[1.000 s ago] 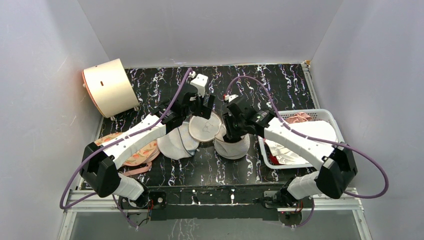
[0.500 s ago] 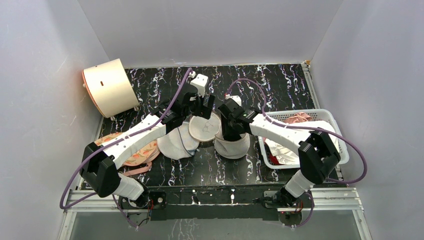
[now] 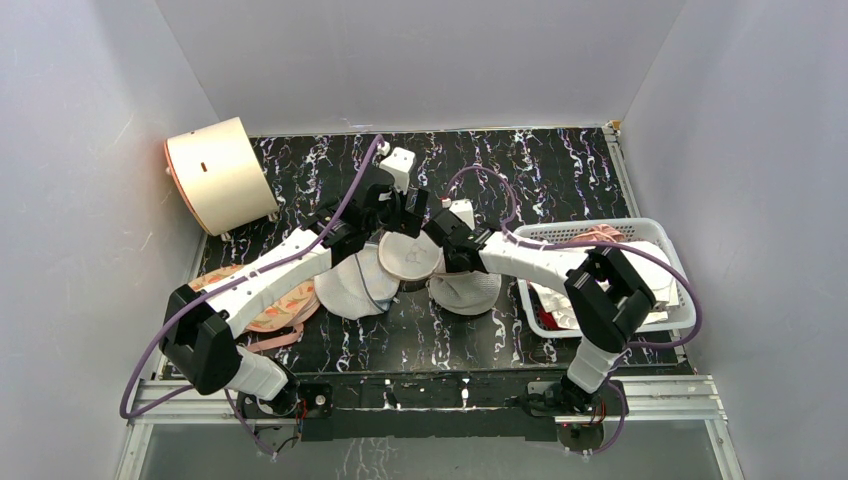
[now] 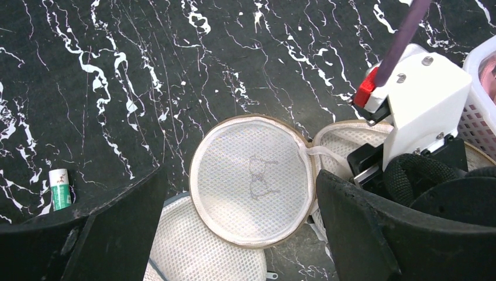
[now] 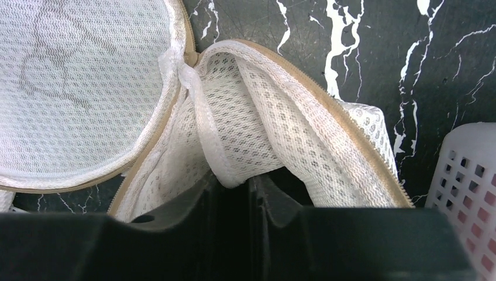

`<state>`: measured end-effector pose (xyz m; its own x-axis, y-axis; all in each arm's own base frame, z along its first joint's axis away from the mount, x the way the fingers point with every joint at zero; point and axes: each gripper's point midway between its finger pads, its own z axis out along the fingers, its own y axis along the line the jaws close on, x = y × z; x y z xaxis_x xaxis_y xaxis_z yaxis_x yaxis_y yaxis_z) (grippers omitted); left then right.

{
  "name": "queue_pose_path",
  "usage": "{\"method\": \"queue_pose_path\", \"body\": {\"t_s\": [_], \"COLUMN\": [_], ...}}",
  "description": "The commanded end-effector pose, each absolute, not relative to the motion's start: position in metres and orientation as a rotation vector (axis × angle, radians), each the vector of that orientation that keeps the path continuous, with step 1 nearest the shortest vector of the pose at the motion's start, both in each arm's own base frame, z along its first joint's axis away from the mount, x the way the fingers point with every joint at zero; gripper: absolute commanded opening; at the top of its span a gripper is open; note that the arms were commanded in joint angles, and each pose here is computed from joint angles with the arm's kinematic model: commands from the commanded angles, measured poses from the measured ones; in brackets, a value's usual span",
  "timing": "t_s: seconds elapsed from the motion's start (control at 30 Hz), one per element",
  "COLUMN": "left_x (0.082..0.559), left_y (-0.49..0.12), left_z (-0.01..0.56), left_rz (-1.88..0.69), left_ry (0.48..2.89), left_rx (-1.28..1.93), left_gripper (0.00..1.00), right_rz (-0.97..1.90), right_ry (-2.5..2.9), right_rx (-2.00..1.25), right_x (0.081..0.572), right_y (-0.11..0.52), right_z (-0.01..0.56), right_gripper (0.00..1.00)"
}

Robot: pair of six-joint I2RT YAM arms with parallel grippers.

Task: Unzip the laundry bag and remove the bra
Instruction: Pick up the bra from the laundry bag.

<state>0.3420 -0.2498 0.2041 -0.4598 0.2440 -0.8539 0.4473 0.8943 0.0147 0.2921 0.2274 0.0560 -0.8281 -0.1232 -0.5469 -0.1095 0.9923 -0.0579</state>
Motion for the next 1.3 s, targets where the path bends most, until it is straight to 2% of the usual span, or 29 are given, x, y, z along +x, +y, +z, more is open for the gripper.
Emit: {"method": "queue_pose_path", "body": {"t_s": [0.0, 0.17, 0.4, 0.67, 0.97, 1.1, 1.27], "left_x": [0.342, 0.342, 0.342, 0.342, 0.341, 0.341, 0.341], "left_y": [-0.25, -0.25, -0.251, -0.252, -0.253, -0.253, -0.254], "left_z": [0.221, 0.219, 0.22, 0.218, 0.214, 0.215, 0.215], "left_rz": [-0.297, -0.297, -0.298, -0.301, -0.307, -0.308, -0.312], "left_ry": [2.036, 2.041, 2.04, 2.045, 2.056, 2.054, 2.054], "left_rx": [0.475, 0.475, 0.475, 0.479, 0.488, 0.488, 0.49], "left_gripper": [0.97, 0.97, 0.97, 0.97, 0.97, 0.97, 0.97], "right_rz": [-0.013, 0.068, 0.115, 0.293, 0.307, 0.313, 0.322], "right_ry": [2.483, 2.447, 2.397, 2.31, 2.365, 2.378, 2.374], "right_rx": [-0.16, -0.182, -0.183, -0.207, -0.267, -0.277, -0.284], "right_x": [0.297, 0.293, 0.286, 0.285, 0.283, 0.282, 0.281], "right_y": [0.233, 0.238, 0.23, 0.247, 0.258, 0.26, 0.261], "right_z": [0.077, 0.111, 0.146, 0.18, 0.149, 0.139, 0.133], "right_gripper": [0.14, 0.0, 0.0, 0.0, 0.03, 0.0, 0.09]}}
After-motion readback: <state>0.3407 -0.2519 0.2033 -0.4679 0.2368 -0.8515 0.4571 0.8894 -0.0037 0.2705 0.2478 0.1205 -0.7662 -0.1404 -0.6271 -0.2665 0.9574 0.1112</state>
